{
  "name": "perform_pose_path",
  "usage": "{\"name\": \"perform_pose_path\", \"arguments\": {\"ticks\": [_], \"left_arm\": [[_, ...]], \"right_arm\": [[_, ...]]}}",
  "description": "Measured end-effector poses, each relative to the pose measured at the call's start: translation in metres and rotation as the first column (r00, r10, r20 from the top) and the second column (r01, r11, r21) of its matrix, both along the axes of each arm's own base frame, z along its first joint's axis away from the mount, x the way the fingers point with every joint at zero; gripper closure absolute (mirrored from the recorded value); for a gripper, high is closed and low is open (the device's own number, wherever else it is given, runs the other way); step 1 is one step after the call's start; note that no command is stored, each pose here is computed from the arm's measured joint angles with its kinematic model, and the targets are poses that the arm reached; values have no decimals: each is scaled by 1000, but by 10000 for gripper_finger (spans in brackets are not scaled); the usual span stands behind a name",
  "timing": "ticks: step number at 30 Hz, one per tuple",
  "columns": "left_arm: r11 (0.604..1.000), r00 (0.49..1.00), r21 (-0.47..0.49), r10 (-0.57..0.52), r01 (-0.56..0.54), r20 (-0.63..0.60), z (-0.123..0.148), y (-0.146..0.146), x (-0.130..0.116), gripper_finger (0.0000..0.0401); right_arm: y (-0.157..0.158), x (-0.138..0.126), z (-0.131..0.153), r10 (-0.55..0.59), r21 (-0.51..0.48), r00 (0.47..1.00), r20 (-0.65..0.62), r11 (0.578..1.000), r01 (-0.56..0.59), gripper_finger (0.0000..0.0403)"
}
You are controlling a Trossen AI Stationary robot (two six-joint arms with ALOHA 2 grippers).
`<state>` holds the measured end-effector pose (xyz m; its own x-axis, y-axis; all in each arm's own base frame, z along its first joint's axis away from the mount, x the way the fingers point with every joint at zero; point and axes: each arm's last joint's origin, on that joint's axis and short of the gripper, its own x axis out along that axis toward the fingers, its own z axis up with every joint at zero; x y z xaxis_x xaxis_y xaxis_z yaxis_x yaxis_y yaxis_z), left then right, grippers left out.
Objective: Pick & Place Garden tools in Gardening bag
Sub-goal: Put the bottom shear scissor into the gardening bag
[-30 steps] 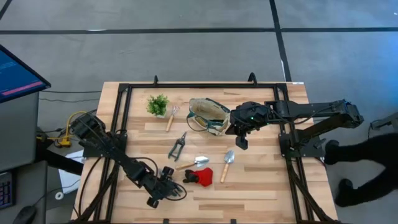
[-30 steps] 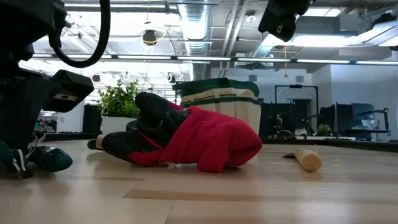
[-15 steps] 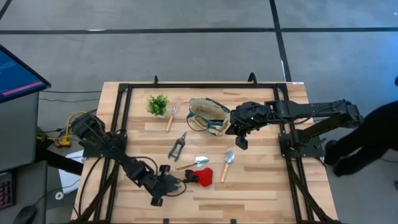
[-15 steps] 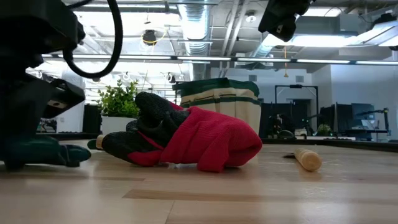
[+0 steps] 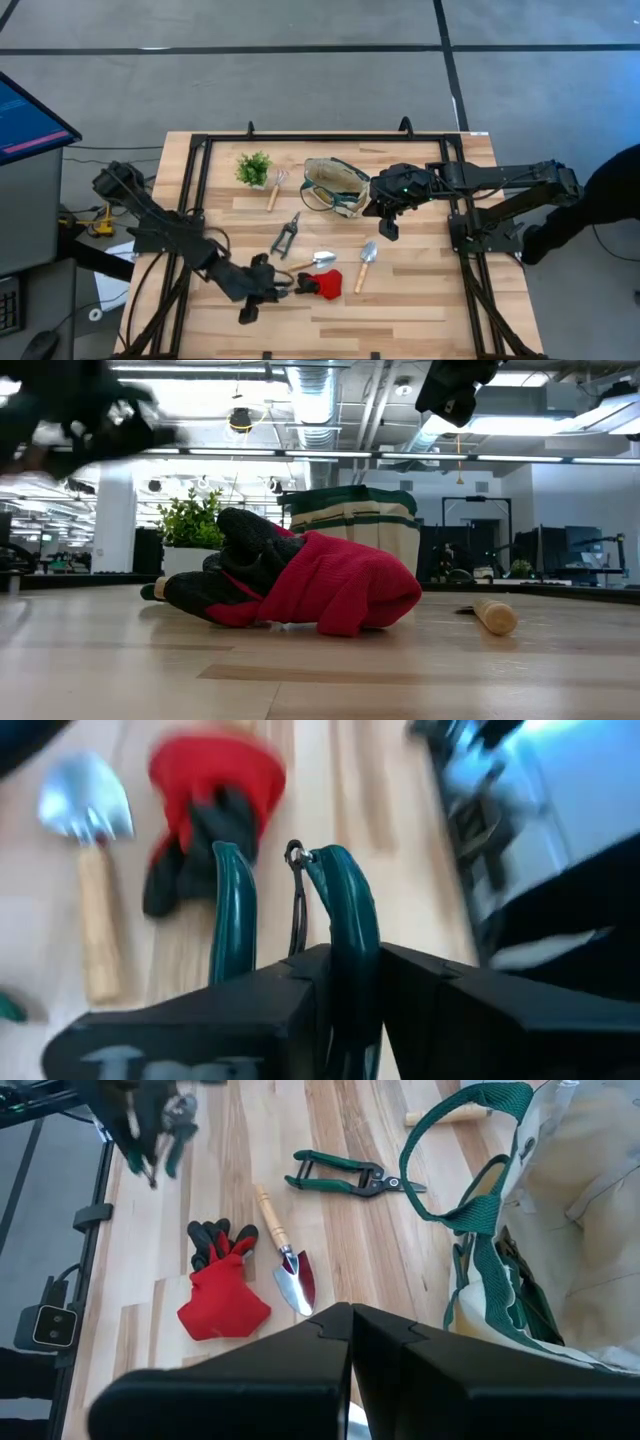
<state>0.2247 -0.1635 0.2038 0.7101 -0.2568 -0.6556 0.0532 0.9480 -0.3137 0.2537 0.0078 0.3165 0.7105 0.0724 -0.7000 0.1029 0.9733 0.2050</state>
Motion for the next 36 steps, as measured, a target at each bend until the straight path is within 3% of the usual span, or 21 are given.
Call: {"name": "perform_pose_path", "arguments": {"ticks": [5, 16, 23, 29, 36], "left_arm": [[992, 987, -85, 98, -88, 130, 37, 21, -7, 351], [956, 853, -28, 273, -292, 445, 99, 70, -34, 351], [914, 795, -16, 362, -406, 487, 107, 99, -32, 351], [891, 780, 36, 377, -453, 500, 107, 119, -24, 351], [907, 796, 65, 330, -417, 507, 109, 142, -18, 351]], "right_arm": [[2, 0, 0, 10, 0, 1000, 0, 1000, -10, 403], [4, 0, 0, 16, 0, 1000, -2, 1000, -16, 403], [4, -3, 6, 13, 3, 999, 35, 1000, -14, 403], [3, -12, 17, -11, 31, 996, 91, 999, 9, 403], [3, -28, 39, -24, 51, 973, 231, 999, 12, 403]]}}
